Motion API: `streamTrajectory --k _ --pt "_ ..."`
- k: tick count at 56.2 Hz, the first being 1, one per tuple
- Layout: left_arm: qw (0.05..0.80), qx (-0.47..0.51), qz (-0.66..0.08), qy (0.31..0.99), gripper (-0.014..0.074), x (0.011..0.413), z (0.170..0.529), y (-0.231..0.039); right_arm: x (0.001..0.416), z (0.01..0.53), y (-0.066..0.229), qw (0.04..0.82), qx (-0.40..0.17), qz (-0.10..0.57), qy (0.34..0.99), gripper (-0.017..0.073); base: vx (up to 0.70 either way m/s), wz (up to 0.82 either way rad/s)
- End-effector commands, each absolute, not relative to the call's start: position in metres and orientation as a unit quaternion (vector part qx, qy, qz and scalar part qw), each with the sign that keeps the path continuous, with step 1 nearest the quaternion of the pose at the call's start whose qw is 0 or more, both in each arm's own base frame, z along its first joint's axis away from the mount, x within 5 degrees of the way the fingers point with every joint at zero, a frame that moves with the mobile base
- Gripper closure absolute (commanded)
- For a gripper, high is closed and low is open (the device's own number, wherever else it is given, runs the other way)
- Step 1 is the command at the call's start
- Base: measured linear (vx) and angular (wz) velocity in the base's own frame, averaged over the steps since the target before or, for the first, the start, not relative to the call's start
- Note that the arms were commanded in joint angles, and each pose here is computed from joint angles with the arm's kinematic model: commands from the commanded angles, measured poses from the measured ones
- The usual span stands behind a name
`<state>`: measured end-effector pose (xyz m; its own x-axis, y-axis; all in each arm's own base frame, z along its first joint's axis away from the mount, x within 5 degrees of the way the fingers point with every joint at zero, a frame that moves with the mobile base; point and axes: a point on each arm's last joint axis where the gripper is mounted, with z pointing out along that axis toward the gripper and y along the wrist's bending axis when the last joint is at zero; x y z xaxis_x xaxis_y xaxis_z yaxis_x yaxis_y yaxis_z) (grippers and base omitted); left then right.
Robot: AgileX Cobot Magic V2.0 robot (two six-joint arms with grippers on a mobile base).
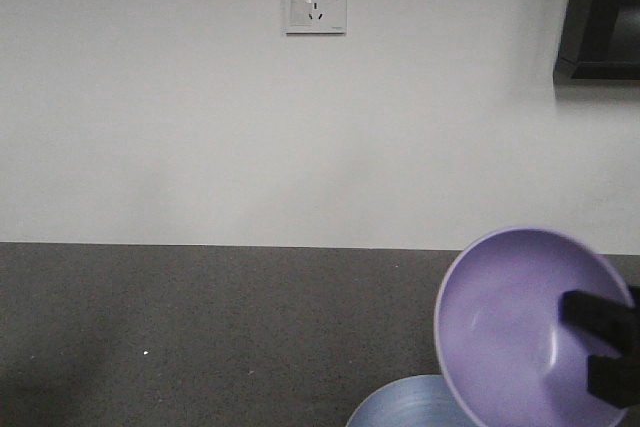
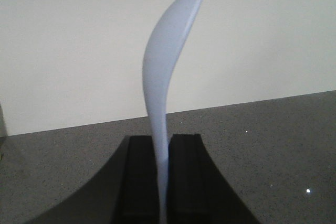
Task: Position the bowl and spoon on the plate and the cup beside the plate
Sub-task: 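Lower the lavender bowl onto the blue plate and open right gripper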
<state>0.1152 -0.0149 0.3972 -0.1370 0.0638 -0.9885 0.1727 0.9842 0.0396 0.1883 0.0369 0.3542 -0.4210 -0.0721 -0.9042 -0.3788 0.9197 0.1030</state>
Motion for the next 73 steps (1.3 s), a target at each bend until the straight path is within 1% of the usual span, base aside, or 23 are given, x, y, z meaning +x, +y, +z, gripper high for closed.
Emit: streamTrajectory --k 1,4,9,14,23,33,59,65,73 --pt "0.689 0.059 -0.045 0.721 0.0591 0.115 0.412 -0.013 0.211 0.36 0.039 0.475 -0.126 0.168 0.855 0.0568 0.0 0.0" --pt "0.688 0.059 -0.045 0.722 0.0591 0.115 0.412 -0.013 0.226 0.358 0.039 0.438 -0.111 0.174 0.875 0.0568 0.0 0.0" --pt "0.688 0.059 -0.045 0.722 0.0591 0.115 0.412 -0.013 0.246 0.356 0.037 0.403 -0.098 0.163 0.895 0.0568 0.0 0.0" --pt "0.688 0.059 -0.045 0.722 0.0591 0.115 0.412 -0.013 0.264 0.351 0.041 0.371 -0.104 0.149 0.911 0.0568 0.0 0.0" --pt "0.689 0.059 -0.045 0.721 0.0591 0.115 0.412 -0.013 0.288 0.327 0.059 0.317 -0.12 0.128 0.932 0.0568 0.0 0.0" --pt "0.689 0.059 -0.045 0.721 0.0591 0.115 0.412 -0.013 0.304 0.295 0.066 0.257 -0.111 0.145 0.949 0.0568 0.0 0.0" --pt "0.682 0.062 -0.047 0.727 0.0591 0.115 0.41 -0.014 0.316 0.27 0.067 0.219 -0.12 0.142 0.958 0.0557 0.0 0.0" --pt "0.68 0.063 -0.048 0.729 0.0591 0.115 0.41 -0.014 0.317 0.267 0.068 0.215 -0.12 0.145 0.958 0.0531 0.0 0.0" --pt "0.68 0.063 -0.048 0.729 0.0591 0.115 0.41 -0.014 0.316 0.267 0.071 0.21 -0.122 0.159 0.957 0.0451 0.0 0.0"
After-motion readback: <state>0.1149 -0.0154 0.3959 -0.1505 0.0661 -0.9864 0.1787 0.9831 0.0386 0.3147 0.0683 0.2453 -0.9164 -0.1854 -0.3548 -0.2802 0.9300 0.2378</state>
